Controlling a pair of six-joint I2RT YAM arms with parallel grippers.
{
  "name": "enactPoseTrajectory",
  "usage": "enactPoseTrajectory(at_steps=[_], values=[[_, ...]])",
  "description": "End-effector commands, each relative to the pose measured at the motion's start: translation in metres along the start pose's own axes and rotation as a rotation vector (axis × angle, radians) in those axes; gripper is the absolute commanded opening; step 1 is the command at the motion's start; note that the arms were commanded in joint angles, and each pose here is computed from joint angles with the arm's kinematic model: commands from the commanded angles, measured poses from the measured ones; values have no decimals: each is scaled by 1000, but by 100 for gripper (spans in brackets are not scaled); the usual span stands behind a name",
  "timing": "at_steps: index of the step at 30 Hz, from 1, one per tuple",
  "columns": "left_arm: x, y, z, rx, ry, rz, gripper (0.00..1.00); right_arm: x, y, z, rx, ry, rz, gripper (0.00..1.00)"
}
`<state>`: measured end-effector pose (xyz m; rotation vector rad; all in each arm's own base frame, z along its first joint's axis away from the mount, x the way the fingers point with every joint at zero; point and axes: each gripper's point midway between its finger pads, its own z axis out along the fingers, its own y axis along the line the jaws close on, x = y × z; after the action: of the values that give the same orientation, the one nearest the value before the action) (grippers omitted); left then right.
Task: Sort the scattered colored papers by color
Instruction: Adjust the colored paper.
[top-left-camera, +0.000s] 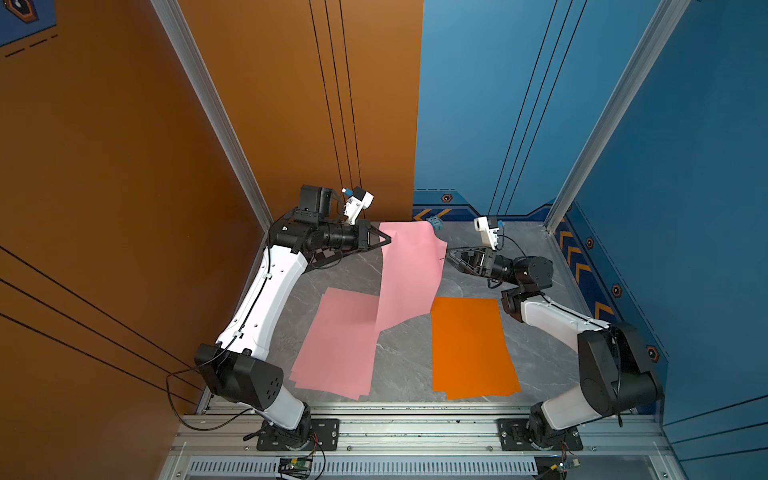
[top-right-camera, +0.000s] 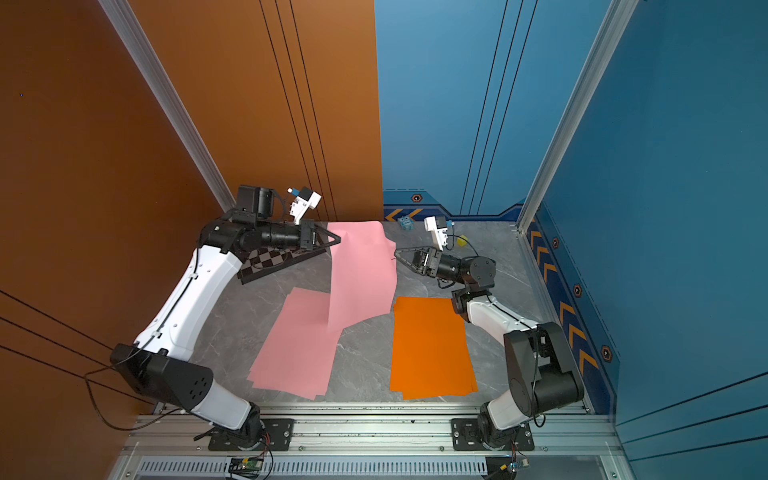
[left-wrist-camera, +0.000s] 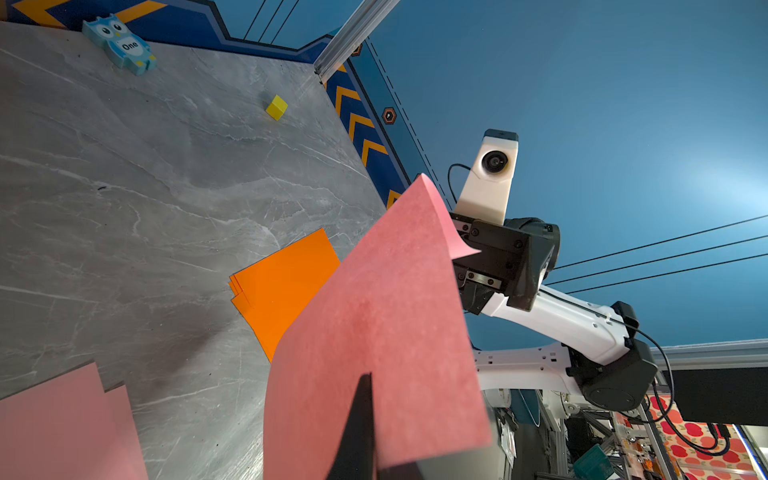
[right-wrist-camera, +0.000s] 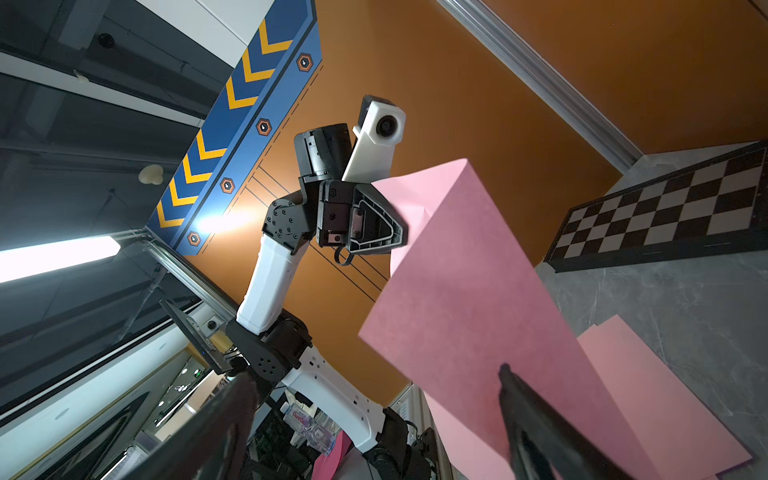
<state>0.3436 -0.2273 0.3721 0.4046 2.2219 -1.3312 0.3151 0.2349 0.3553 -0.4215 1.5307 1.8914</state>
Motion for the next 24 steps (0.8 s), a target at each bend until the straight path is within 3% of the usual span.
enactPoseTrajectory(at_steps=[1,8,17,19,21,24], values=[[1,-14,-1,32,9,10,0,-3,-4,-3,-1,0,-51,85],[4,-30,-11,60,-2,32,0,-3,-58,-18,154,-23,-52,85],[5,-37,-14,73,-4,38,0,-6,-64,-20,204,-10,-87,86],[5,-37,-14,72,-5,38,0,-6,-59,-18,194,-5,-91,80],[3,-34,-13,66,-6,34,0,-5,-55,-16,184,1,-93,62],[0,-25,-13,54,-10,15,0,-2,-47,-13,167,10,-102,44]])
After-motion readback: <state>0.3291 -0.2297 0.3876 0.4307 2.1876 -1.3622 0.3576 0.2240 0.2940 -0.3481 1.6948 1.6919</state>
